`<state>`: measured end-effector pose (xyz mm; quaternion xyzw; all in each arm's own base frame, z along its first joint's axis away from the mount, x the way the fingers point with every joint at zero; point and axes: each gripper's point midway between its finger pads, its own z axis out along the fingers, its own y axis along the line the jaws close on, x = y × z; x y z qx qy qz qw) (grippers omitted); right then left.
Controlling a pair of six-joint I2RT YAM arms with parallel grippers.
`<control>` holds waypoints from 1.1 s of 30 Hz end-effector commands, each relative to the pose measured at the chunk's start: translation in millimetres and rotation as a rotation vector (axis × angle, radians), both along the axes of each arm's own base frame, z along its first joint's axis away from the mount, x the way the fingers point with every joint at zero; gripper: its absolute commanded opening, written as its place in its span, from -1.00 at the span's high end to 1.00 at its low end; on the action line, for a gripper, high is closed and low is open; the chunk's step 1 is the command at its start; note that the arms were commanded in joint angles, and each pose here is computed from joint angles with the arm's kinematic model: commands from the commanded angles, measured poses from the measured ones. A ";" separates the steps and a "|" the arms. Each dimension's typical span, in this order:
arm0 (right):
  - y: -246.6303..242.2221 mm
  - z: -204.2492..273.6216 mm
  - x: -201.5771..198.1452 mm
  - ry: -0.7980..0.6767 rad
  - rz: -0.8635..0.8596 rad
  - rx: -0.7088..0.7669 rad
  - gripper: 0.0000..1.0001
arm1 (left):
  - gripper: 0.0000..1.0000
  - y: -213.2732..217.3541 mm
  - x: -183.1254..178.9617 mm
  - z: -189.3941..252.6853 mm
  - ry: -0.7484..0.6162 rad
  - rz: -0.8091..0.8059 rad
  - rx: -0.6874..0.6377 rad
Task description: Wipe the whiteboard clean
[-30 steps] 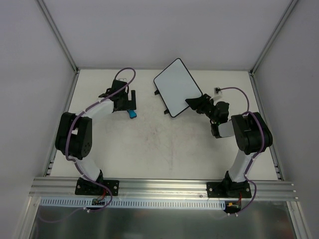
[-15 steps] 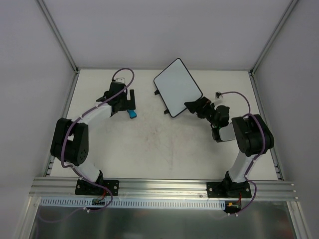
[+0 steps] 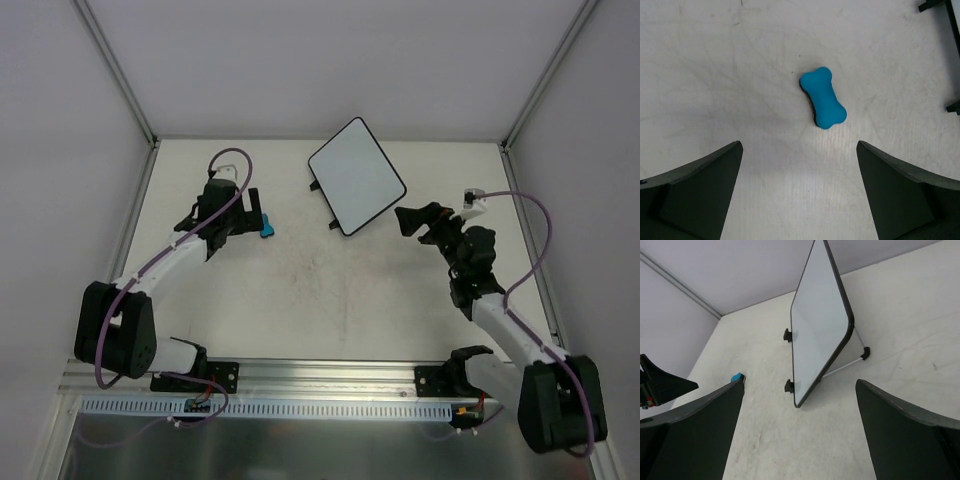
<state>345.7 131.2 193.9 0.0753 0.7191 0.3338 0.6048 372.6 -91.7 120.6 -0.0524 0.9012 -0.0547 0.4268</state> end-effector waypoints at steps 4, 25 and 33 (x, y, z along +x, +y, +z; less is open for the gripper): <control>-44.9 -9.2 -41.7 0.086 -0.138 -0.253 -0.98 | -0.98 3.5 -31.8 5.5 -0.044 0.018 -0.049; -66.1 -54.1 -89.2 0.089 -0.186 -0.292 -0.99 | -0.98 31.5 -100.5 8.3 -0.219 0.009 -0.042; -65.7 -56.5 -89.0 0.094 -0.180 -0.301 -0.98 | -0.98 33.1 -101.1 10.1 -0.233 0.011 -0.037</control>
